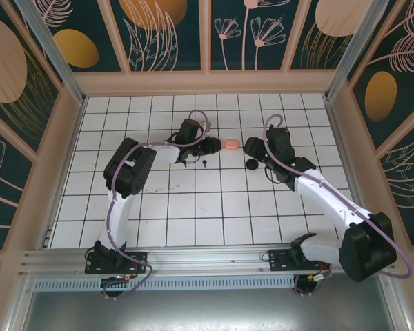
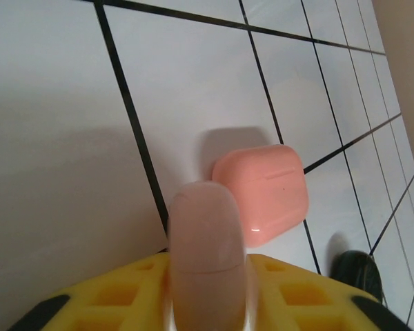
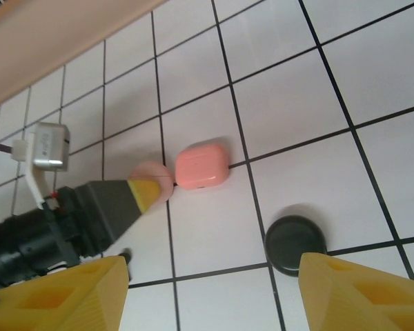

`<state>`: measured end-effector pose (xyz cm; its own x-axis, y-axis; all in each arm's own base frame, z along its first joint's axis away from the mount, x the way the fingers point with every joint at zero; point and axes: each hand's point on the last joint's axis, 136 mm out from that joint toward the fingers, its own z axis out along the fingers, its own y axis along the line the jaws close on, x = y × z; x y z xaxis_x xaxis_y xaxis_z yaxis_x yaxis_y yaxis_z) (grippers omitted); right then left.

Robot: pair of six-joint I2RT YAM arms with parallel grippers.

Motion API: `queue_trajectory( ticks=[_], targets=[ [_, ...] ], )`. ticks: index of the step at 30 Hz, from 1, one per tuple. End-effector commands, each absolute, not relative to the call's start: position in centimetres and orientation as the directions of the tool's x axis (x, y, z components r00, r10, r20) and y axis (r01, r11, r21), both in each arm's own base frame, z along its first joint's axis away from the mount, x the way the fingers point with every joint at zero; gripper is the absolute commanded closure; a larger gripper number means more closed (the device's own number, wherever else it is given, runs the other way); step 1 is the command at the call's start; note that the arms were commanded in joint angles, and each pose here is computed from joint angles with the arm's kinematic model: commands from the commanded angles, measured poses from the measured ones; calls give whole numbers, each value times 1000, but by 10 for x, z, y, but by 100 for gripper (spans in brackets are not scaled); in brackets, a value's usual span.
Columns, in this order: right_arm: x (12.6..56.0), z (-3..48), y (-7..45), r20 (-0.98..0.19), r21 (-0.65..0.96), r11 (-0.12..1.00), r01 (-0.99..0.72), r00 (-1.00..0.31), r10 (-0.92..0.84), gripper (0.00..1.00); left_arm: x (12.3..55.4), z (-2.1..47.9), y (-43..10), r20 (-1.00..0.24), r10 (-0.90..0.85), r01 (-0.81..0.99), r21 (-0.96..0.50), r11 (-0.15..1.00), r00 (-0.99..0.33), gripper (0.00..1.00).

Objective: Insert the wireless bluetooth earbuds into the charging case

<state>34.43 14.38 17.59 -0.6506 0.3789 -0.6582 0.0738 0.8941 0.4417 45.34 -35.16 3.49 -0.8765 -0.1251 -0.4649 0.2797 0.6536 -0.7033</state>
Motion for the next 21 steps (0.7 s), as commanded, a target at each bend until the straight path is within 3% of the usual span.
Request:
queue_trajectory(
  ticks=[1,4,7,21],
  targets=[
    [354,175,140,-666,414,906,88,-649,368,31,459,29,-336,-440,-153,232,-701,675,-885,57],
    [359,167,138,-658,390,915,101,-665,354,27,460,35,-325,-452,-168,229,-695,681,-876,45],
    [365,156,137,-641,363,925,110,-691,334,24,461,46,-311,-479,-179,237,-684,690,-859,39],
    [376,71,135,-501,160,982,102,-849,169,18,465,173,-268,-706,-212,392,-588,707,-676,35]
  ],
)
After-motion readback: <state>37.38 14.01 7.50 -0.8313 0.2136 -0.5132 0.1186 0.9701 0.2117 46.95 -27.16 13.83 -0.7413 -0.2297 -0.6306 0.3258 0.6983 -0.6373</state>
